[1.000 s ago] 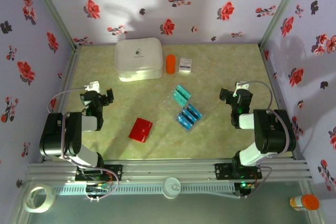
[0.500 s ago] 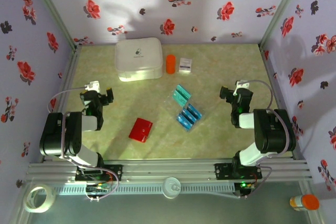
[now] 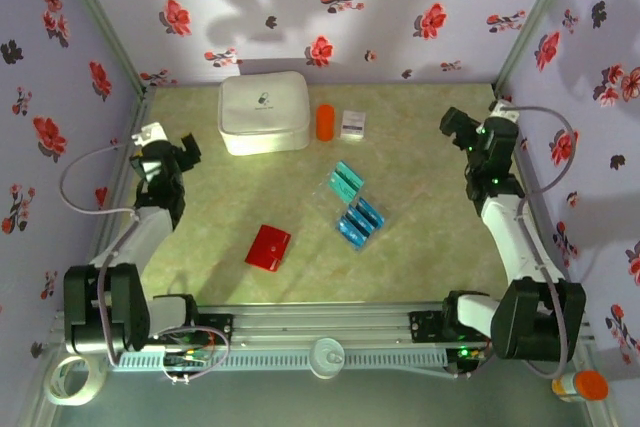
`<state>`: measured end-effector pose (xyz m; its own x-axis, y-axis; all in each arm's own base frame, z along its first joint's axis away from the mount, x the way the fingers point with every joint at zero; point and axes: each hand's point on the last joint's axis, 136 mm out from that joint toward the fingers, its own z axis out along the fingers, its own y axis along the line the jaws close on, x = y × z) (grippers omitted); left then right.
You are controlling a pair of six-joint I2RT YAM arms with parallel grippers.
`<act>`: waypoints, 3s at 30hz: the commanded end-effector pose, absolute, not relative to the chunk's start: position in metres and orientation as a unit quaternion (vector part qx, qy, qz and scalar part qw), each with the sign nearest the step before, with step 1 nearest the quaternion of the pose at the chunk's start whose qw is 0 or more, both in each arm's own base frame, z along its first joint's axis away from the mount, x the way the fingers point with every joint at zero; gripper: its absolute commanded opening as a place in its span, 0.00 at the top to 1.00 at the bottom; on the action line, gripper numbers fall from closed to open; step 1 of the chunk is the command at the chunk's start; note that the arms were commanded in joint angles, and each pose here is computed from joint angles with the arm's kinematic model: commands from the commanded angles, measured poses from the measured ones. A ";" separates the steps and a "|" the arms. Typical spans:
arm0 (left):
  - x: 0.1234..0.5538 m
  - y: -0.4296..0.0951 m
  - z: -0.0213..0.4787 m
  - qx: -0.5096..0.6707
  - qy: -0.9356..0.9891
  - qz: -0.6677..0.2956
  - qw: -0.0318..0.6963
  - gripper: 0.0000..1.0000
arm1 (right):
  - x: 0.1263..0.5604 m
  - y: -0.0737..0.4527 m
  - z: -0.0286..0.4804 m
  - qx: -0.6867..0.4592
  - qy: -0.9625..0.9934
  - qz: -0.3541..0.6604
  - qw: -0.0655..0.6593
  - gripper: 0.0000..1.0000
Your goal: Put the credit cards into the card holder
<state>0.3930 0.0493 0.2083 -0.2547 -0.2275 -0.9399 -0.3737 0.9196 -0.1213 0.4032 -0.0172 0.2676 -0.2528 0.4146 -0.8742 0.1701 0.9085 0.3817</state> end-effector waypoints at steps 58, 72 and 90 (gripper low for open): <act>0.359 -0.166 0.099 -0.006 0.957 -0.043 0.288 0.00 | 0.195 0.216 0.045 0.013 0.956 0.173 0.237 0.57; 0.367 -0.194 0.071 0.002 0.965 -0.048 0.258 0.00 | 0.235 0.191 0.038 0.047 0.957 0.140 0.250 0.64; 0.396 -0.231 0.047 0.017 0.969 -0.049 0.240 0.00 | 0.273 0.179 0.037 0.078 0.955 0.135 0.253 0.65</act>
